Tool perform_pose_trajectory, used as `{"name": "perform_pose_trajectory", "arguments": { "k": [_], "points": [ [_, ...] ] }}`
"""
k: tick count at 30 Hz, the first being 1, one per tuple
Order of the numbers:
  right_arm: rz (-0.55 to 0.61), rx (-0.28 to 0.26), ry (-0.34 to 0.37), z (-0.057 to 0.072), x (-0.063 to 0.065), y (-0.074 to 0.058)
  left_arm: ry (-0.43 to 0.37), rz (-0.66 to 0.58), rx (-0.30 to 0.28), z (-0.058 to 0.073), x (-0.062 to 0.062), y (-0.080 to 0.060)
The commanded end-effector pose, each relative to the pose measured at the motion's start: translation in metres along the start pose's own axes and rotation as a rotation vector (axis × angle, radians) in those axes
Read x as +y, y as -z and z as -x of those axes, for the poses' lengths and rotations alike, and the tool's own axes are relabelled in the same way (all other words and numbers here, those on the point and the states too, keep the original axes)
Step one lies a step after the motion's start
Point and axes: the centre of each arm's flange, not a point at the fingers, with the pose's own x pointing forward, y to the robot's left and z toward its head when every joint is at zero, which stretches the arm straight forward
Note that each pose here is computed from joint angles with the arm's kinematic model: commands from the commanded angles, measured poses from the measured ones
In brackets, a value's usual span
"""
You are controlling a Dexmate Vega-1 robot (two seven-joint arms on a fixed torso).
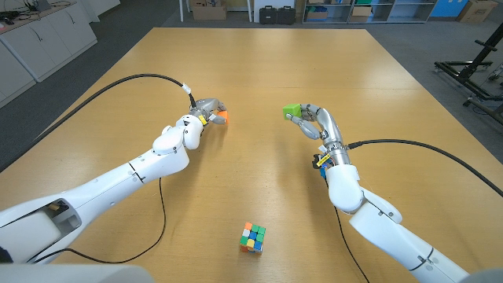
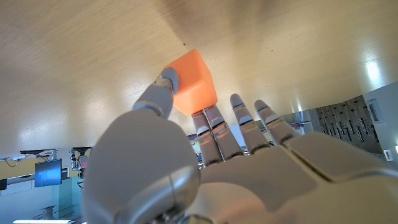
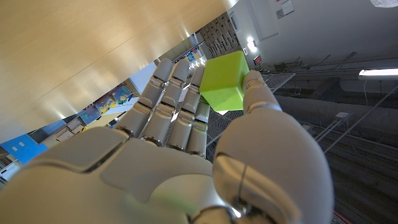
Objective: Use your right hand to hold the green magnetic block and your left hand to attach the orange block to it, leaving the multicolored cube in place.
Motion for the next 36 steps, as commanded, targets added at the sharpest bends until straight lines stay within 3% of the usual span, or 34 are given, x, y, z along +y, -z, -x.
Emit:
{"name": "perform_pose_trajectory", "arguments": {
  "k": [1, 20, 36],
  "points": [
    [-0.014, -0.009, -0.004, -0.004, 0.002, 0.000, -0.049, 0.046, -0.001, 0.025, 0.006, 0.005],
    [-0.047, -0.008, -0.011, -0.014, 0.007, 0.004, -0.122, 0.168, -0.016, 0.049, -0.001, 0.010],
    [-0.095, -0.024, 0.006, -0.014, 0.007, 0.007, -0.179, 0.248, -0.053, 0.069, 0.000, 0.006]
  ]
}}
